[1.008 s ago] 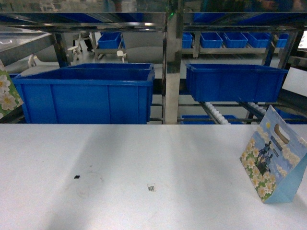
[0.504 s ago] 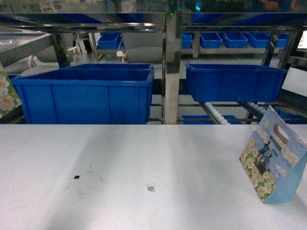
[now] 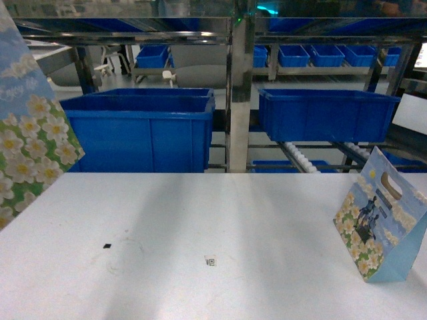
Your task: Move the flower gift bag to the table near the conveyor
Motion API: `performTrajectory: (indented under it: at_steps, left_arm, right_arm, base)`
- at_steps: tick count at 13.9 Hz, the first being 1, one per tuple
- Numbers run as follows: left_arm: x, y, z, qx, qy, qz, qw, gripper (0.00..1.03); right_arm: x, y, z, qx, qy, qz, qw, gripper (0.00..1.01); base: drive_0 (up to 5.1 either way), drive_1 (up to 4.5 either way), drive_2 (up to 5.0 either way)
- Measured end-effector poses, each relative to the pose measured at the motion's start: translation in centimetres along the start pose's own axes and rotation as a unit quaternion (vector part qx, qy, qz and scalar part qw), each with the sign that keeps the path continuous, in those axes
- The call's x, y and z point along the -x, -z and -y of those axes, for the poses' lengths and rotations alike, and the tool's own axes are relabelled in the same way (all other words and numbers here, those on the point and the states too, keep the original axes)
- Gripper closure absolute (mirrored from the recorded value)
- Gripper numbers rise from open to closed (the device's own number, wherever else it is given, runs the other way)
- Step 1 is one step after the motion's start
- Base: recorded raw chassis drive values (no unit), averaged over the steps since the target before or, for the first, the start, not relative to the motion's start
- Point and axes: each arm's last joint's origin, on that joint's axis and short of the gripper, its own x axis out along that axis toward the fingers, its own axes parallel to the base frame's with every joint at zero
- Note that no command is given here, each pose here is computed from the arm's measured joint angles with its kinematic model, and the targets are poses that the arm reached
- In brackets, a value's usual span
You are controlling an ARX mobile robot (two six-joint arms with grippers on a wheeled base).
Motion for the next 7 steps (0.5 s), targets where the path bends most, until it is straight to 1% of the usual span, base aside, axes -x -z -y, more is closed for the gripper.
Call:
performTrajectory:
  at_steps: [2, 3, 4, 5, 6, 7]
  left_arm:
    - [-0.4, 1.0, 2.0, 0.011, -0.019, -0.002, 0.9998, 1.01]
    - [-0.8, 1.9, 2.8, 0.012, -0.031, -0.008, 0.9994, 1.01]
    - [-1.5, 2.8, 3.7, 0.014, -0.045, -0.017, 0.9988, 1.01]
    - [-2.5, 3.5, 4.6, 0.022, -0.059, -0.017, 0.9979, 1.01]
    - [-3.5, 4.0, 5.5, 0.027, -0.068, -0.015, 0.9972, 1.01]
    - [-4.8, 5.2, 6.4, 0.029, -0.076, -0.027, 0.9963, 1.01]
  right_arm:
    - [0.0, 0.0, 0.0, 0.0, 0.0, 0.0, 1.0, 0.03]
    - [0.0, 0.0, 0.0, 0.0, 0.0, 0.0, 1.0, 0.03]
    - [0.0, 0.0, 0.0, 0.0, 0.0, 0.0, 1.0, 0.03]
    - [0.0, 0.0, 0.0, 0.0, 0.0, 0.0, 1.0, 0.03]
    - [0.0, 0.0, 0.0, 0.0, 0.0, 0.0, 1.0, 0.03]
    - [0.0, 0.0, 0.0, 0.0, 0.0, 0.0, 1.0, 0.03]
  base:
    - [0.0, 0.0, 0.0]
    - [0.0, 0.0, 0.0]
    - [0.0, 0.0, 0.0]
    - [0.0, 0.0, 0.0]
    - [0.0, 0.0, 0.0]
    - [0.0, 0.0, 0.0]
